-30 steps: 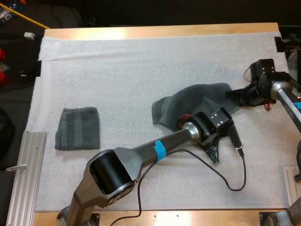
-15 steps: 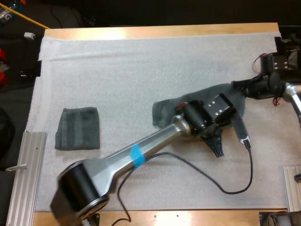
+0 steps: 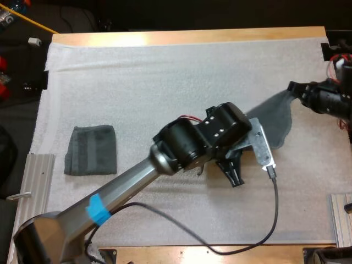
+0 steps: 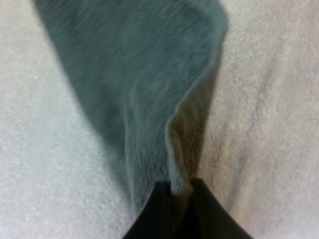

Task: Pick towel from pile, fold and stack

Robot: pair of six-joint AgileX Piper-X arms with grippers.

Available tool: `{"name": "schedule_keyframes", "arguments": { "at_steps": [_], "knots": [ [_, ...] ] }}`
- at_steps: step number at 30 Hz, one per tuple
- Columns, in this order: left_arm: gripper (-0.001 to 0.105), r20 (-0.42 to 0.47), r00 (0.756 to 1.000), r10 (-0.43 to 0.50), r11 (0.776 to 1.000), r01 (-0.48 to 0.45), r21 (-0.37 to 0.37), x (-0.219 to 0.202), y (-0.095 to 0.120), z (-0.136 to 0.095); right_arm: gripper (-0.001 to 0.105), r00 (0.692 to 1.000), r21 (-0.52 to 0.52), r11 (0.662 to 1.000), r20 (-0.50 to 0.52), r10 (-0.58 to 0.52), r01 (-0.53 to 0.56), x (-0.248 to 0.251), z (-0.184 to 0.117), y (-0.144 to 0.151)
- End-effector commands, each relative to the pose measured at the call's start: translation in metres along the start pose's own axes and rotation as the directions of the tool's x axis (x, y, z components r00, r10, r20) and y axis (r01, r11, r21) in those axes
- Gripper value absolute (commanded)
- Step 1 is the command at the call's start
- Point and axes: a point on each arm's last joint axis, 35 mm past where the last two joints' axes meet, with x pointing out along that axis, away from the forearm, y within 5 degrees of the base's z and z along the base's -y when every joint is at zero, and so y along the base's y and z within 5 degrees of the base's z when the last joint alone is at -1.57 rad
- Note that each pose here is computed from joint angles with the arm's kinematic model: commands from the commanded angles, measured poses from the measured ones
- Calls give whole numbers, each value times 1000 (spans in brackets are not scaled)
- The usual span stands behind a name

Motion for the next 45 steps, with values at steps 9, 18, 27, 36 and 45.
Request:
{"name": "schedule_keyframes", "arguments": {
  "at_steps": [9, 18, 27, 36, 45],
  "knots": [
    [0, -6, 997, 74, 997, -74, 9, -45, 1, -16, 0, 998, -88, 995, -54, 41, -45, -46, -28, 44],
    [0, -56, 992, 111, 994, -112, -9, -74, 1, -35, 0, 994, -164, 985, -107, 30, -47, -79, -59, 75],
    [0, -81, 991, 102, 995, -103, -7, -77, 0, -46, 0, 989, -193, 978, -142, 46, -74, -83, -71, 92],
    [0, -105, 989, 101, 993, -107, -59, -20, 18, -64, 0, 971, -202, 979, -239, -29, -21, -27, -64, 98],
    [0, -94, 991, 100, 987, -110, -114, 29, 82, -74, 0, 976, -178, 984, -209, -54, 16, 62, -47, 103]
  ]
}}
